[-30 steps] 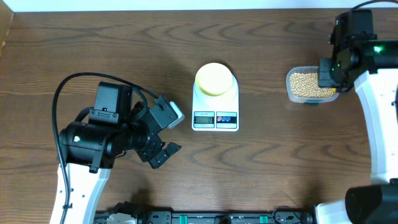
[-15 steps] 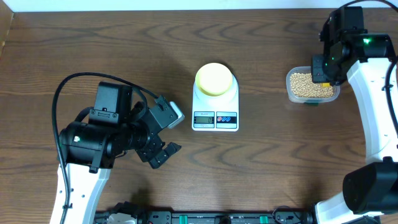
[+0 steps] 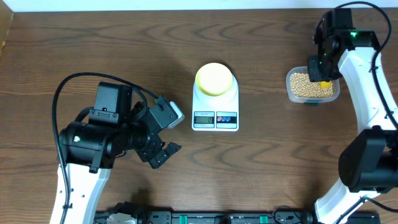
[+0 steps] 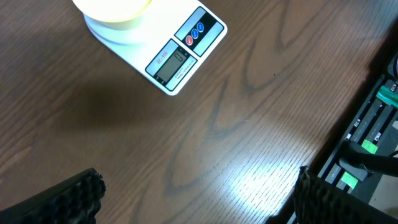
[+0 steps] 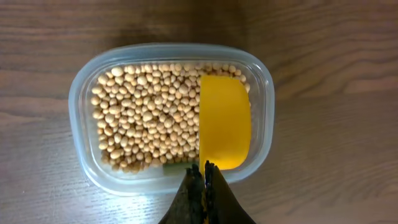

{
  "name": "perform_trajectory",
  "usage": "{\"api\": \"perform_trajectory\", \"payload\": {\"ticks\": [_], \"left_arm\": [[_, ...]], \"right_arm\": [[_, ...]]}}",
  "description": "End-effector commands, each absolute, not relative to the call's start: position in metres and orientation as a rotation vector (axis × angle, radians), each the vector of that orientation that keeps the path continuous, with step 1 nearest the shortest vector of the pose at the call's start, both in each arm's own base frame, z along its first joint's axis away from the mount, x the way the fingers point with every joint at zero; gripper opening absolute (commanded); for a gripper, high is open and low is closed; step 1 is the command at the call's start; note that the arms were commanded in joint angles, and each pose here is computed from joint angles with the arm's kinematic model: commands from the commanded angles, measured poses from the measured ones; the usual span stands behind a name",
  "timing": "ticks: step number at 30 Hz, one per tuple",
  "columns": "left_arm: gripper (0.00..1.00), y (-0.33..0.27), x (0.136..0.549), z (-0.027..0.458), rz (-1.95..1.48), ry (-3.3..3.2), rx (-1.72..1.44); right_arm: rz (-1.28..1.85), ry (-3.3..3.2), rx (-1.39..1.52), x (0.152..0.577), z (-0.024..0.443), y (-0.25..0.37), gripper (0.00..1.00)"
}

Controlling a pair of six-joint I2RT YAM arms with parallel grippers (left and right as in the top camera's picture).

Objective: Scoop item into bowl and weigh 50g on scale
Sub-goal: 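Lower the scoop with right gripper into the soybean tub, then drag the scoop through the soybeans to fill it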

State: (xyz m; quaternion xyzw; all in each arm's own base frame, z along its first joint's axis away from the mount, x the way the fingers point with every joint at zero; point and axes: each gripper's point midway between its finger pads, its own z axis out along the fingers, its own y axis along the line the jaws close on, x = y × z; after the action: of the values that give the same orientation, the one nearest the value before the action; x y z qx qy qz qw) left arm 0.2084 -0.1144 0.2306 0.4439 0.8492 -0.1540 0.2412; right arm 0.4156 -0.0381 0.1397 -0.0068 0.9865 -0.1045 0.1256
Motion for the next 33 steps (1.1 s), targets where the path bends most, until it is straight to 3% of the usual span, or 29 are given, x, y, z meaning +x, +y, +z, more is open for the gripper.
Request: {"api": "perform_trajectory", "payload": {"ticks": [1,26,33], "left_arm": [[0.99,-0.113,0.210,0.238,-0.396,2.295,1.225],[0.99,-0.113,0.210,0.238,-0.396,2.295,1.225],[0.99,-0.113,0.210,0.238,-0.396,2.295,1.225]], "right_arm": [[-0.338,2.880,-0.012,0.421,0.132,-0.049,0.01],[0.092,3.008,-0.047,0.401,0.095,-0.004,0.01],[0.348,2.978,0.120,0.401,0.099,-0.005,0.01]]}}
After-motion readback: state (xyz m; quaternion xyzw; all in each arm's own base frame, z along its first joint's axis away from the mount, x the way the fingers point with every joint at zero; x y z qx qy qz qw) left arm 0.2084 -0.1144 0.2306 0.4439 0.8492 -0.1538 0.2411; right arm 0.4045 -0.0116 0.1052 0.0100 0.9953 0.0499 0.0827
